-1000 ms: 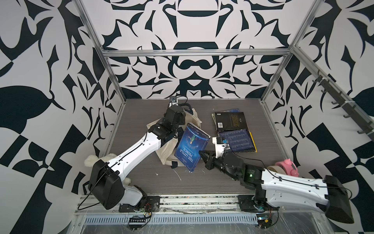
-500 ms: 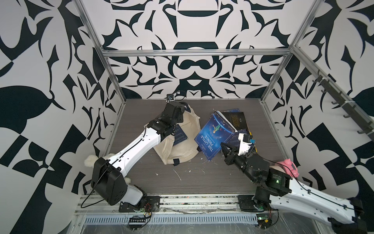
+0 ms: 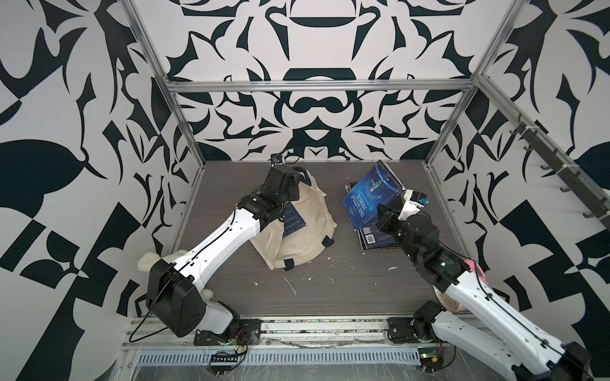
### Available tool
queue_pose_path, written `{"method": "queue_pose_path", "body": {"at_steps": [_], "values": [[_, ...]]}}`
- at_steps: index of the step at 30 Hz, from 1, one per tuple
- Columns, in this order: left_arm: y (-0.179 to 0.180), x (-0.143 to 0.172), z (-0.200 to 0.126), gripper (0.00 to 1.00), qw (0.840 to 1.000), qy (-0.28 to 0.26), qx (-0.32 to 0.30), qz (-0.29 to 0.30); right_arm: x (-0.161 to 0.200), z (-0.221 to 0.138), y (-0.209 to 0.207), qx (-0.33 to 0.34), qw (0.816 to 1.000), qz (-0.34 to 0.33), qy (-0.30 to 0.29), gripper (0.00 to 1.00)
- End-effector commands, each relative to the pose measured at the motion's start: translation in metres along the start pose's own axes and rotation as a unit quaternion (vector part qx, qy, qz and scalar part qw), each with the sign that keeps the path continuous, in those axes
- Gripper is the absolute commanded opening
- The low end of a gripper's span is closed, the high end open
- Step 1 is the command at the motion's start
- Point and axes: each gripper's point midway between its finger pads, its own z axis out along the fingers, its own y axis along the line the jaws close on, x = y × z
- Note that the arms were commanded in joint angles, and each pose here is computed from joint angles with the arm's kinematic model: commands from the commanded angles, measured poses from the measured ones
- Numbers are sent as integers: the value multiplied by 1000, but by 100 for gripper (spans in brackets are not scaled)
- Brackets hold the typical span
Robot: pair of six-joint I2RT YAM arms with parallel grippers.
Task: Take out the books from the canvas bag
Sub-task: Place the book on the book.
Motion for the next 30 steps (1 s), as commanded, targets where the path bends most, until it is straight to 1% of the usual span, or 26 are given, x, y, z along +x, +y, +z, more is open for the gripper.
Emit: {"method": "queue_pose_path", "body": {"at_steps": [1, 8, 13, 17, 22, 26, 30], "values": [[-11, -15, -6, 0, 999, -5, 24, -36, -52, -2, 41, -90, 993, 55, -51, 0], [-11, -14, -7, 0, 998, -16, 34, -41, -71, 34, 1, -68, 987, 129, -70, 0], [-13, -12, -10, 0, 997, -35, 55, -44, -78, 53, -20, -52, 983, 152, -83, 0], [-17, -11, -13, 0, 995, -43, 77, -40, -83, 67, -33, -55, 978, 180, -93, 0], [-19, -12, -18, 0, 993, -57, 93, -44, -89, 81, -40, -66, 973, 193, -108, 0], [-19, -15, -23, 0, 992, -68, 98, -42, -84, 95, -53, -53, 968, 216, -114, 0], [-19, -17, -26, 0, 991, -72, 103, -42, -66, 116, -67, -45, 964, 245, -94, 0]]}}
